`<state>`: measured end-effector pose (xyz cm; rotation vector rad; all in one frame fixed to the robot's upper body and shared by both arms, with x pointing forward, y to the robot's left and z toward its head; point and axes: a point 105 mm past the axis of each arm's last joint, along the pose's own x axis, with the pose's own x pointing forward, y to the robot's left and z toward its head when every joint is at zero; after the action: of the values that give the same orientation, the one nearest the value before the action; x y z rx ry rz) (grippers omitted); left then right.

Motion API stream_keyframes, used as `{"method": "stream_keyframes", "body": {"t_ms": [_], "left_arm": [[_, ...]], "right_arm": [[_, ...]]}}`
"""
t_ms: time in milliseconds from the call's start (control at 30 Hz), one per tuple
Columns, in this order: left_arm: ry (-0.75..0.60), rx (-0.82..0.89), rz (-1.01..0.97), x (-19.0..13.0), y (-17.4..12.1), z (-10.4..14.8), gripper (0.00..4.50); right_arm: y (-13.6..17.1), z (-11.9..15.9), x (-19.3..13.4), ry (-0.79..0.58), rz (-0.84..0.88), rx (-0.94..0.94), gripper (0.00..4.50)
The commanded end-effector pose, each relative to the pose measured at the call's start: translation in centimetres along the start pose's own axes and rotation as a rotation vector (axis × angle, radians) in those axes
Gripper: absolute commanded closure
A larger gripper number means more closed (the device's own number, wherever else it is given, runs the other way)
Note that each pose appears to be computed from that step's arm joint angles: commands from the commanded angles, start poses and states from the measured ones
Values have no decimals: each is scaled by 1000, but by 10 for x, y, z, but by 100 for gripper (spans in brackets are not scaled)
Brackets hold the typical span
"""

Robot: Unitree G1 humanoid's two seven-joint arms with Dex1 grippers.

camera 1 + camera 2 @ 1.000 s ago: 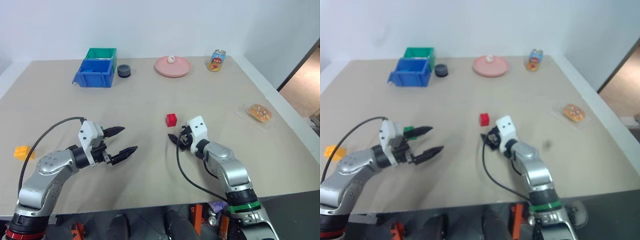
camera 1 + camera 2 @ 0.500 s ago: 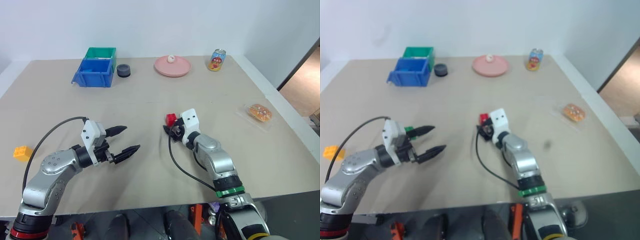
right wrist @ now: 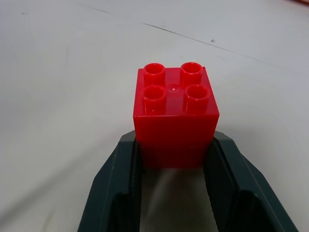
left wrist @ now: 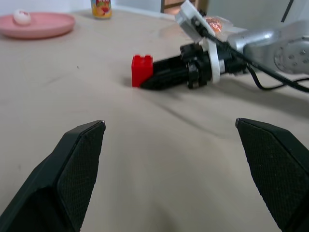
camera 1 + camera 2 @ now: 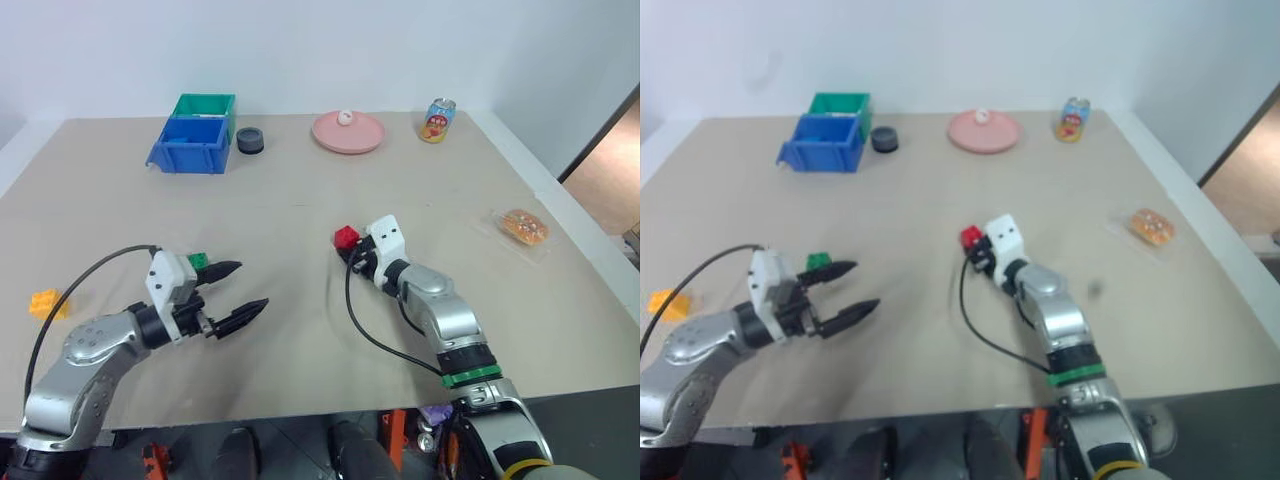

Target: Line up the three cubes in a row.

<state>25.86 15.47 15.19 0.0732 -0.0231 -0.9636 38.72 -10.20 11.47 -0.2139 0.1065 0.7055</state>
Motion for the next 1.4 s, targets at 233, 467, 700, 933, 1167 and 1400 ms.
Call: {"method": "stream_keyframes", "body": {"t_ms": [233,467,700,933,1167,1400], "left_arm": [[-8,45,-33,-11,3,14,0],[-17,33,-64,-7,-6,15,0],[17,31,-66,-19,-13,16,0],[14,35,-32,-24,-10,22,0],[10,34,-28,-24,-11,25,0],[3,45,-24,-23,-6,28,0]], "right_arm": [[24,26,-61,-52,589,-196,329],[39,28,-51,-77,711,-249,329],[47,25,-50,-65,826,-279,329],[47,2,-63,2,861,-318,329],[45,-5,-65,15,838,-309,329],[32,-8,-69,38,794,-304,329]]}}
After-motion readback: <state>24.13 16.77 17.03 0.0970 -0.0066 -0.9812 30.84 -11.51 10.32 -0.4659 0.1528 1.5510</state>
